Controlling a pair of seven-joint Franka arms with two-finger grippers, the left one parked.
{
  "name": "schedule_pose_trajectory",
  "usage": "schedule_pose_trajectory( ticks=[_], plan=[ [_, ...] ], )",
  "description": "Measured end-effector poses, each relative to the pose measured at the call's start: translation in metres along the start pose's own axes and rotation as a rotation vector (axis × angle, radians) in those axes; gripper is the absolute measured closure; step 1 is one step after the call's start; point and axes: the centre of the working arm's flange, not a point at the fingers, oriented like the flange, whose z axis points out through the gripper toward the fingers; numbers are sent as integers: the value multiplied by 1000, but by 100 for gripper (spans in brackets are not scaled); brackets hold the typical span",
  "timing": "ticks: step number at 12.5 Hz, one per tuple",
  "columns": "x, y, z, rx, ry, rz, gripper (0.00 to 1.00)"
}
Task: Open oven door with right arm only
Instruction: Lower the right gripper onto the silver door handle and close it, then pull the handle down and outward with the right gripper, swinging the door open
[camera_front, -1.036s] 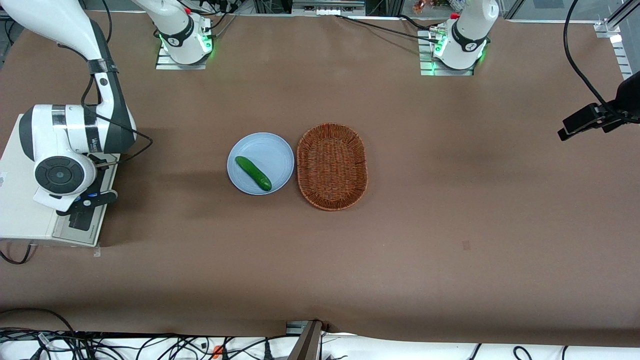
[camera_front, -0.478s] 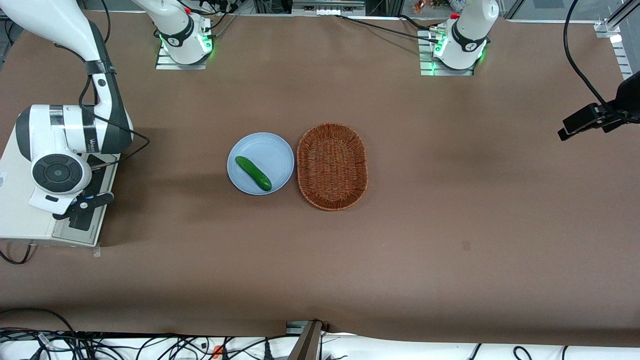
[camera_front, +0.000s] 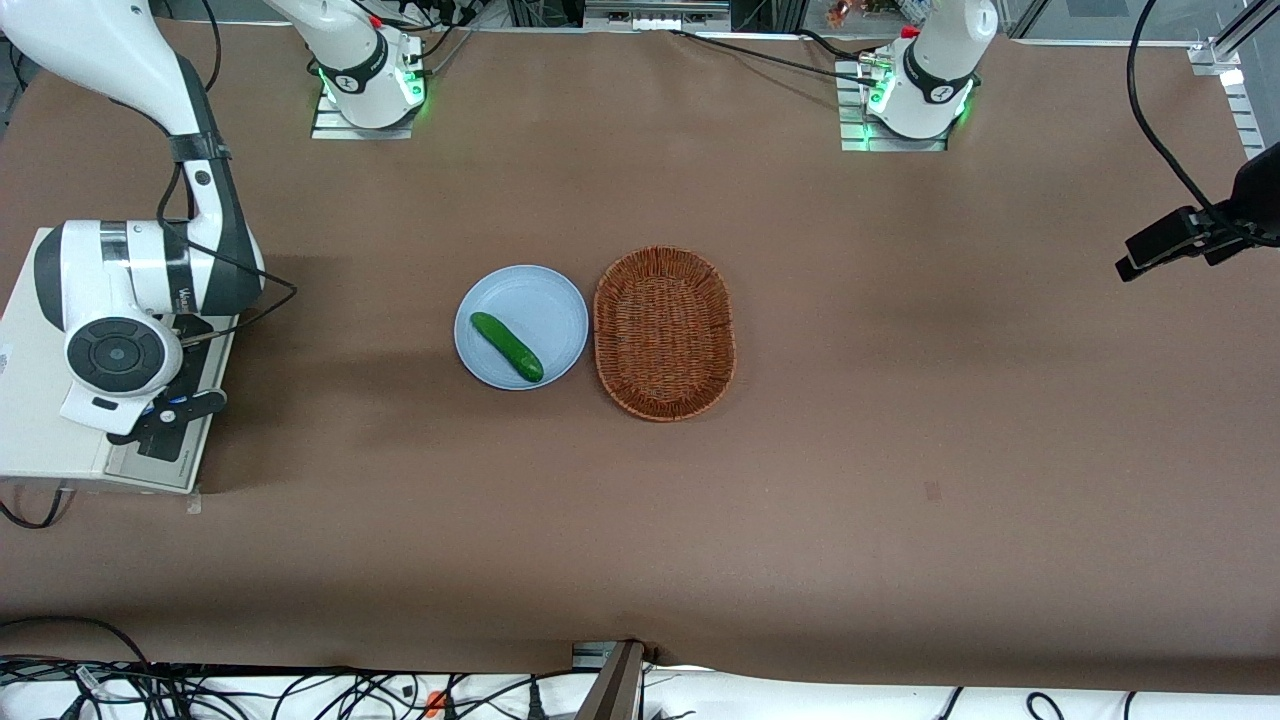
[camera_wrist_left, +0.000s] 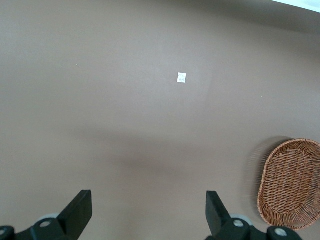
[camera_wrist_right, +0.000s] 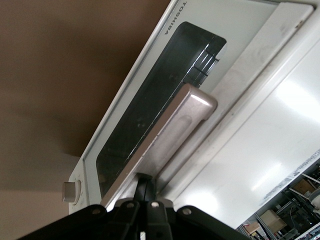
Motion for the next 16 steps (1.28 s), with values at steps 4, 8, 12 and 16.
schedule_pose_trajectory(
  ticks=[4, 8, 12, 16],
  plan=[
    [0, 0, 0, 0, -1, -1, 99],
    [5, -6, -3, 31, 8, 3, 99],
    [12, -17, -9, 55, 19, 9, 99],
    [21, -30, -14, 86, 38, 6, 99]
  ],
)
